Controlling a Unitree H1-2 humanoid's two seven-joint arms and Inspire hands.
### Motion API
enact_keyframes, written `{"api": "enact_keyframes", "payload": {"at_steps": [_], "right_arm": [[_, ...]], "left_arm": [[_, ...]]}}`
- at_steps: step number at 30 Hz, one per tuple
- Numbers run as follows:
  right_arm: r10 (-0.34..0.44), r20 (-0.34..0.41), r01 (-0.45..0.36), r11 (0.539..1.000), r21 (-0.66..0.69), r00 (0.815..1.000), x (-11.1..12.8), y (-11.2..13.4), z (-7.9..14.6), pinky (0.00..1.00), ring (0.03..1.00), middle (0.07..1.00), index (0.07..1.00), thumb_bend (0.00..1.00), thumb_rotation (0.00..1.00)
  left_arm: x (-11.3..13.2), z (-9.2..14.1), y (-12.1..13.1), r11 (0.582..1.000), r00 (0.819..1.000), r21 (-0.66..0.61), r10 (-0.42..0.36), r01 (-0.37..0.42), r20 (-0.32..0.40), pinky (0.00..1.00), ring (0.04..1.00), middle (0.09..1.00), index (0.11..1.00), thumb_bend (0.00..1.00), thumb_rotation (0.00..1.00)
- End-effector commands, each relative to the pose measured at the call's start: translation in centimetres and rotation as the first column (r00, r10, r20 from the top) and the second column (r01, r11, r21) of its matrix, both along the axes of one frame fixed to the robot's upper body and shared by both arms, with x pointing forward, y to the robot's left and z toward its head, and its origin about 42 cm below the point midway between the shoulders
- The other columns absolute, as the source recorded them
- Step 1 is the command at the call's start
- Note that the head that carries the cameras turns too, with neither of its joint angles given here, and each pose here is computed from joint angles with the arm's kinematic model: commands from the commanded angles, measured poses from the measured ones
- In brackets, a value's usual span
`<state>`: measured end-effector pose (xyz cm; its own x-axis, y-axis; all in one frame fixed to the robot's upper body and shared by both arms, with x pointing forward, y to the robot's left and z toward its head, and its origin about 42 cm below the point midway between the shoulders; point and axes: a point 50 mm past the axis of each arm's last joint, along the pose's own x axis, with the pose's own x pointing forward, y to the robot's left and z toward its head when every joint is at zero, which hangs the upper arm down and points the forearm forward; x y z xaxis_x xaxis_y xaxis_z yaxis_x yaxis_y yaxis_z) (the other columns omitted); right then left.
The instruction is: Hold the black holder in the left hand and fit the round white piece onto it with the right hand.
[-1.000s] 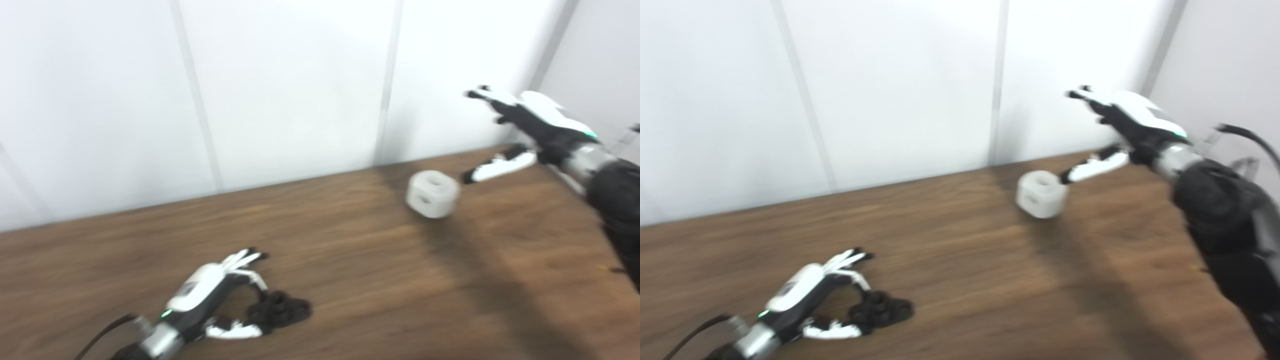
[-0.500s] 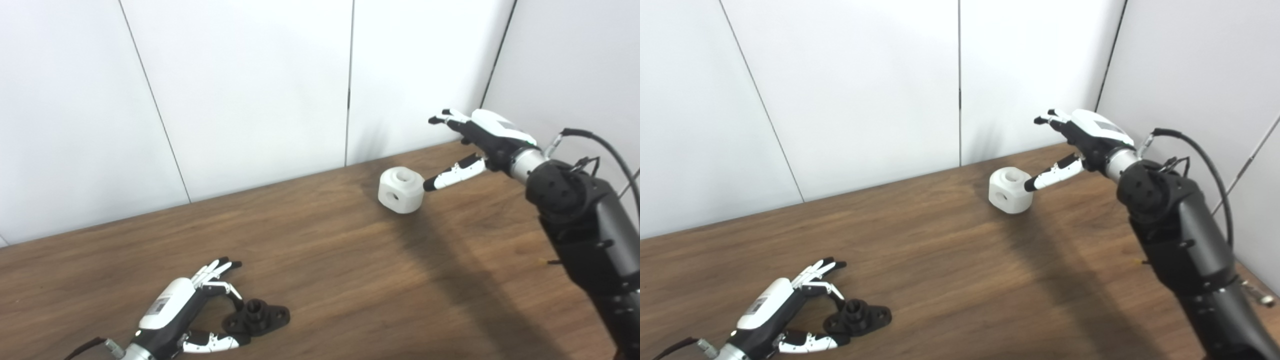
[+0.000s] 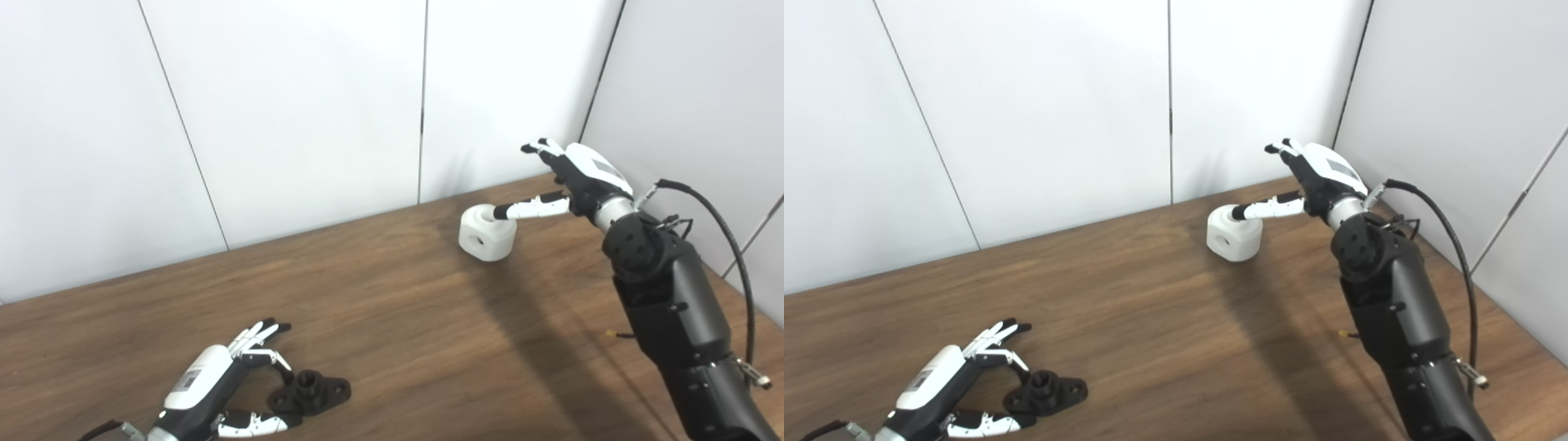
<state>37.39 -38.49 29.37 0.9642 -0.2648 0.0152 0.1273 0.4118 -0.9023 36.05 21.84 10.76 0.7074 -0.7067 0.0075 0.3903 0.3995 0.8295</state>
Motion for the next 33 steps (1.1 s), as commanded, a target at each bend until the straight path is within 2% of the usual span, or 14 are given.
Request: {"api": "enact_keyframes", "payload": {"at_steps": [1, 10, 16, 25, 33], "right_arm": [[-0.025, 0.085, 0.026, 0.999, -0.021, 0.996, 0.8, 0.1, 1.9, 0.77, 0.932, 1.0, 0.922, 1.0, 0.61], [-0.069, 0.059, 0.072, 0.997, -0.039, 0.996, 1.9, 0.3, 0.8, 0.77, 0.936, 1.0, 0.906, 1.0, 0.64], [-0.087, 0.033, 0.087, 0.996, -0.003, 0.996, 1.9, 0.6, 0.4, 0.79, 0.947, 1.0, 0.904, 1.0, 0.63], [-0.09, -0.004, 0.09, 0.996, 0.03, 0.996, 1.9, 1.2, -0.9, 0.78, 0.932, 1.0, 0.898, 1.0, 0.6], [-0.097, -0.03, 0.098, 0.995, 0.029, 0.995, 1.9, 1.6, -1.6, 0.77, 0.92, 1.0, 0.872, 1.0, 0.61]], "left_arm": [[-3.2, -4.6, 2.8, 0.981, 0.986, 0.191, 0.004, 0.028, -0.169, 1.0, 1.0, 0.942, 0.482, 0.52, 0.06], [-3.4, -5.0, 2.9, 0.983, 0.983, 0.181, 0.008, 0.026, -0.181, 1.0, 1.0, 0.934, 0.482, 0.52, 0.06], [-3.3, -5.1, 3.0, 0.982, 0.984, 0.189, 0.007, 0.028, -0.179, 1.0, 1.0, 0.937, 0.482, 0.52, 0.06], [-3.3, -5.2, 3.2, 0.983, 0.982, 0.182, 0.013, 0.023, -0.191, 1.0, 1.0, 0.939, 0.482, 0.52, 0.06], [-3.3, -5.1, 3.3, 0.982, 0.981, 0.187, 0.019, 0.018, -0.191, 1.0, 1.0, 0.939, 0.482, 0.52, 0.06]]}}
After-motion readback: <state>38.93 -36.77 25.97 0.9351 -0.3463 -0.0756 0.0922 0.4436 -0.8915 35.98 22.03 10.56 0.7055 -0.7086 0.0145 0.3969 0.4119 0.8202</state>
